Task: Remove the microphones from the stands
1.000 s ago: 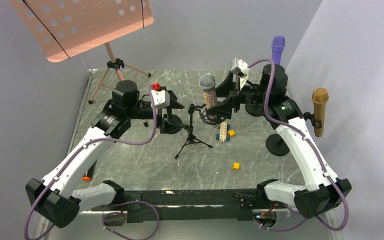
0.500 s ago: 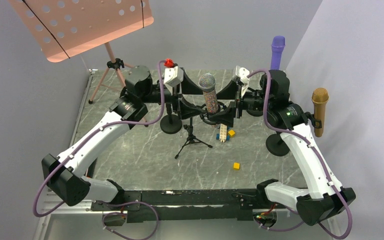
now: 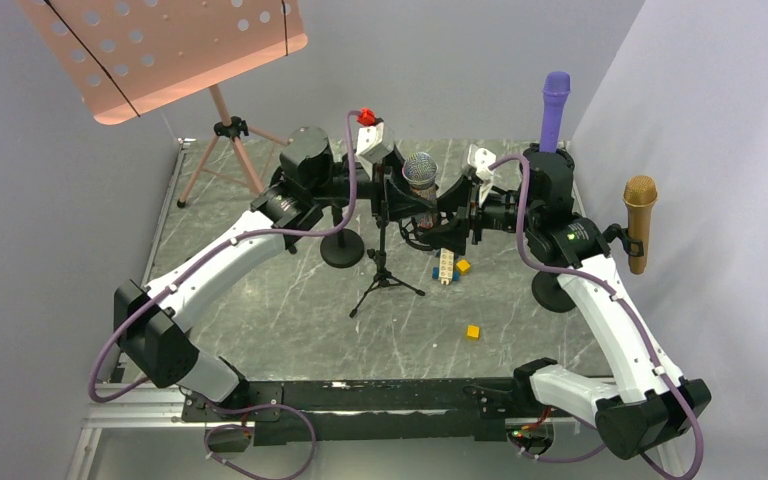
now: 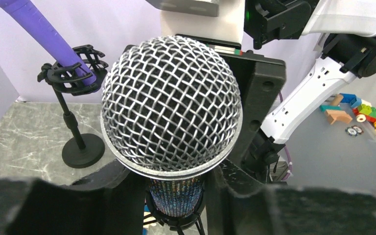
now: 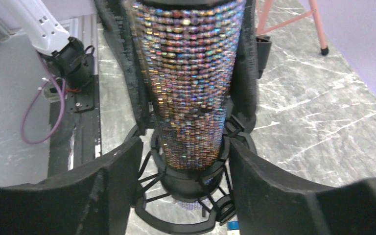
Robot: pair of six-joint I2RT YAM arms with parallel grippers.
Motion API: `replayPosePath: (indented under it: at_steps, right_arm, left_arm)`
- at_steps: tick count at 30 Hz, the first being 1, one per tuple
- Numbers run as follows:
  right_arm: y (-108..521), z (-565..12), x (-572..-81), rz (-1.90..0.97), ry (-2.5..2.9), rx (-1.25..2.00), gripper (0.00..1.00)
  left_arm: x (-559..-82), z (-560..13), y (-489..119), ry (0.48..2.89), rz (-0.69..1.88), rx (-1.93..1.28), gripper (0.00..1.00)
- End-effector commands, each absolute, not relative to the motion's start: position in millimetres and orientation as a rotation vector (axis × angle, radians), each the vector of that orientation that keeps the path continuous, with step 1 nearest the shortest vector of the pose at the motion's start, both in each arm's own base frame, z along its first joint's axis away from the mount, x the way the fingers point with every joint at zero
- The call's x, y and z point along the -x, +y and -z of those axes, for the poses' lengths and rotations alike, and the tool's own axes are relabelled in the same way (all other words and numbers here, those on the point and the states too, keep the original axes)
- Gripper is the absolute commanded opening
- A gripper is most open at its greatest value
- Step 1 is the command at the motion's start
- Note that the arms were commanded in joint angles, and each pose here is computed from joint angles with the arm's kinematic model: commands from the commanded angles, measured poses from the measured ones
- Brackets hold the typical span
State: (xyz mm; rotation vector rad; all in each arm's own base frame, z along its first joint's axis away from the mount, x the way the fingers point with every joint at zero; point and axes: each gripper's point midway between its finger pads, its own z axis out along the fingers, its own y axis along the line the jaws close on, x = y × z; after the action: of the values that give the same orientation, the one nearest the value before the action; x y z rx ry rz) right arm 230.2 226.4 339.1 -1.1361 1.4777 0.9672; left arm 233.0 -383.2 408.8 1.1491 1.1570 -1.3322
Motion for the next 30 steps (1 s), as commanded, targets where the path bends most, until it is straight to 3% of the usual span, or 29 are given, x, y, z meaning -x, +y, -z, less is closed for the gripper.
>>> replayPosePath:
  at_steps: [1, 2, 5, 14, 16, 19, 21, 30]
  right_arm:
    - [224.8, -320.7, -242.3, -0.92, 1.508, 1.129, 0.6]
    - [224.1, -316.6, -243.1, -0.916, 1.52, 1.131, 0.57]
    - [223.2, -308.1, -243.7, -0.915, 1.546, 1.137, 0.52]
    - [224.0, -307.2, -246.7, -0.917, 1.554, 1.138, 0.54]
    - [224.5, -312.4, -246.9, -0.917, 1.544, 1.133, 0.61]
    - [227.6, -336.3, -242.0, -0.935, 1.474, 1.139, 0.8]
    - [227.7, -356.9, -241.3, -0.917, 1.429, 1.139, 0.98]
    - [228.7, -434.8, -257.0, -0.841, 1.339, 1.101, 1.0]
  left_arm:
    - [-223.5, -456.5, -380.3, 1.008, 1.324, -1.146, 0.06]
    - [-223.5, -466.0, -378.7, 0.987, 1.311, -1.138, 0.0]
    - [-226.6, -502.0, -370.7, 0.917, 1.273, -1.107, 0.0]
    - [-222.2, -633.9, -326.0, 0.659, 1.104, -1.004, 0.0]
    - [-218.4, -648.5, -313.6, 0.625, 1.062, -0.994, 0.0]
    - [-215.5, -653.4, -295.5, 0.627, 1.004, -0.993, 0.0]
    - [-215.9, -646.9, -282.7, 0.65, 0.951, -0.993, 0.0]
    - [-231.7, -571.1, -238.5, 0.842, 0.629, -0.998, 0.0]
